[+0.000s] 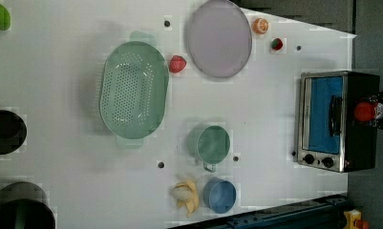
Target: Pick Ketchup from oven and place it on table.
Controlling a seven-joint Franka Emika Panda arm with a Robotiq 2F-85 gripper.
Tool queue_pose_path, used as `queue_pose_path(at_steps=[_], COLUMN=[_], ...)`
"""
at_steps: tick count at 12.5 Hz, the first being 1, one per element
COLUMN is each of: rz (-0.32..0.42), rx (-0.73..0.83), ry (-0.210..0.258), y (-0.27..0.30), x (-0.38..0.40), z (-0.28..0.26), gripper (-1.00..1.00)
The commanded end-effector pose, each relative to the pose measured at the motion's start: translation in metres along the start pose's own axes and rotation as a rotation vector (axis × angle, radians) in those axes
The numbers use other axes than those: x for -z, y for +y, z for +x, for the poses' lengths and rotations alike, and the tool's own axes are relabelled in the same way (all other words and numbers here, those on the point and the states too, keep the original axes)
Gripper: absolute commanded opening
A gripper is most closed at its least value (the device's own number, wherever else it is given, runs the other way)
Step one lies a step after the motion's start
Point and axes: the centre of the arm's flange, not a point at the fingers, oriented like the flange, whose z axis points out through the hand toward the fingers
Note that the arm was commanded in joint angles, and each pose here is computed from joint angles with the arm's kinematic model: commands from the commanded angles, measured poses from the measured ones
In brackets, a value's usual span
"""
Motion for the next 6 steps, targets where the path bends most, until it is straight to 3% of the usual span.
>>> queue_pose_path(at_steps=[1,4,6], rz=[0.139,0.169,0.140], rx=[0.040,0.181,0.293], ry=[0.051,0.101,0.104], y=[-0.011,-0.019,-0.025], x=[0.083,0.145,0.176], z=[-0.009,-0.046,-0.095], gripper=[0.26,0.26,0.26])
